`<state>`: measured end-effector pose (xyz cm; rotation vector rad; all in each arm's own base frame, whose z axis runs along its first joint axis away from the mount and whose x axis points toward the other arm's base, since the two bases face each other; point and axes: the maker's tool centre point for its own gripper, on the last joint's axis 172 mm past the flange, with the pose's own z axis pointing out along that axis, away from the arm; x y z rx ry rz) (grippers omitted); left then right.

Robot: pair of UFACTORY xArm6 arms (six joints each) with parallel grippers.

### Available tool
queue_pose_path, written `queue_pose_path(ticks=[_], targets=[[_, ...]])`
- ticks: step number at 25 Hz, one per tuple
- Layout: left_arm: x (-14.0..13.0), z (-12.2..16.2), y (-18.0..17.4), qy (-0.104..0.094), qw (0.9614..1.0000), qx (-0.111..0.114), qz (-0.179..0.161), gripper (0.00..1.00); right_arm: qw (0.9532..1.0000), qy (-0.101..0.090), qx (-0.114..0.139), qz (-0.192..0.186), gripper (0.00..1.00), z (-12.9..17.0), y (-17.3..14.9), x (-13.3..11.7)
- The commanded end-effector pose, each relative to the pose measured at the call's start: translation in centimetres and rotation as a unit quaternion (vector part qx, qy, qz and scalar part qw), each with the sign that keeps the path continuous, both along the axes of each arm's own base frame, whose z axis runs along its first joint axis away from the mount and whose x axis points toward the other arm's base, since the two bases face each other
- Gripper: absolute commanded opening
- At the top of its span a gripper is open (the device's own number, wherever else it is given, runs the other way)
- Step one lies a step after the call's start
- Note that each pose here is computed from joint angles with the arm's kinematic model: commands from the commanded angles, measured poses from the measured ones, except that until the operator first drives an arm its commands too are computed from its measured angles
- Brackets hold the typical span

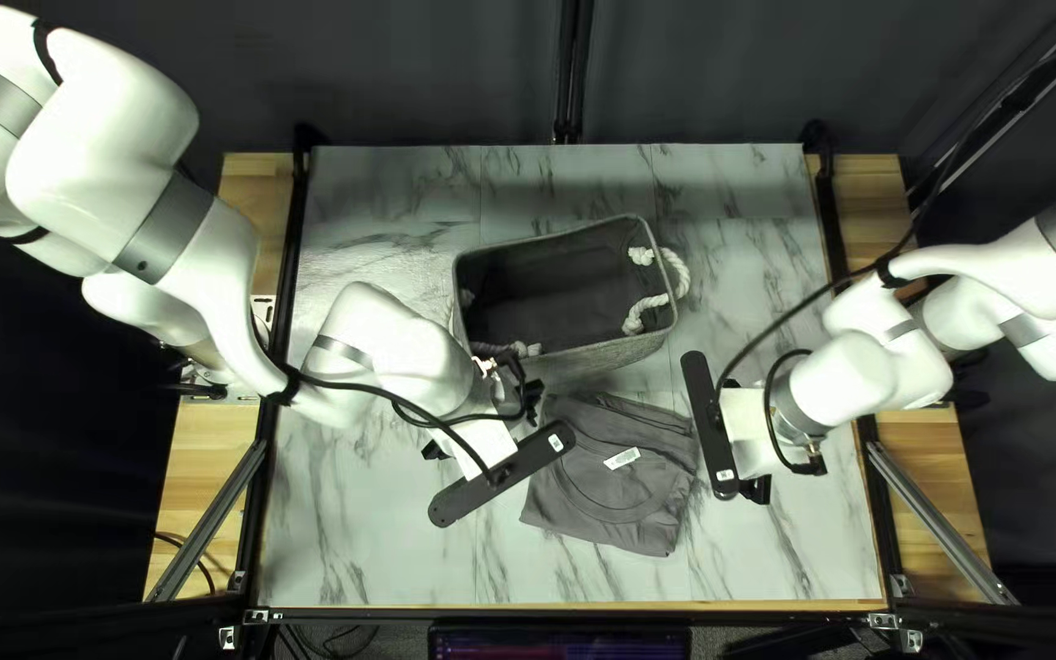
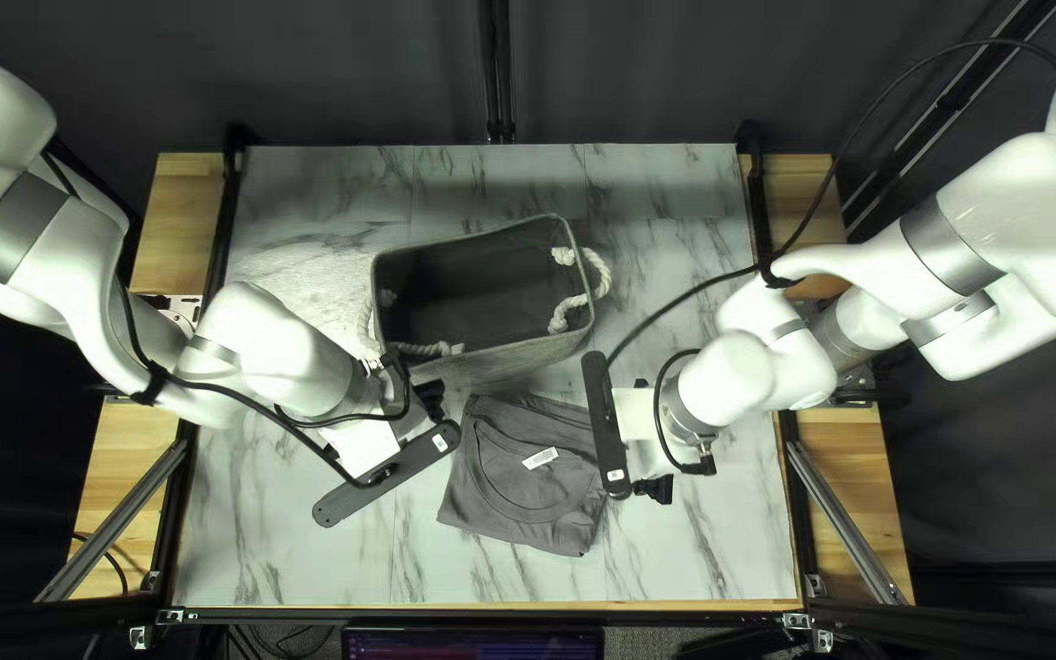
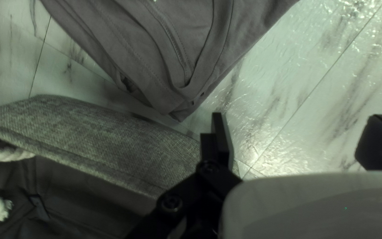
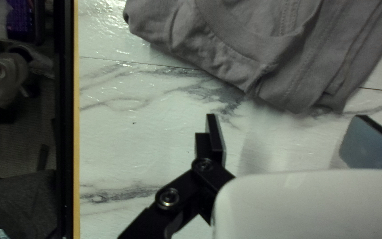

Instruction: Pick up a folded sweatshirt and place it into a fabric basket

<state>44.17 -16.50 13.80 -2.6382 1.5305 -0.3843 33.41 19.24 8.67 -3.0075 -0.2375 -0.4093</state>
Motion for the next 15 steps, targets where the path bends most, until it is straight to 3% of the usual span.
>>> queue_pose_path(ticks=[1, 7, 11, 15], targets=[[0.1, -0.3, 0.5, 0.004, 0.9999, 0.001, 0.013, 1.0, 0.9994, -0.005, -0.034, 0.006, 1.0, 0.8, 0.4, 0.4], [1.0, -1.3, 1.5, 0.006, 1.0, 0.002, 0.0, 1.0, 0.9985, -0.025, -0.05, 0.001, 1.0, 0.5, 1.2, 0.0], [2.7, -1.2, 2.4, -0.033, 0.9993, 0.005, -0.019, 1.0, 0.9974, -0.042, -0.058, -0.003, 1.0, 0.3, 1.1, 0.2], [3.1, -1.6, 2.5, -0.056, 0.9984, 0.004, -0.007, 1.0, 0.9968, -0.057, -0.057, 0.002, 1.0, 0.4, 1.0, 0.4]])
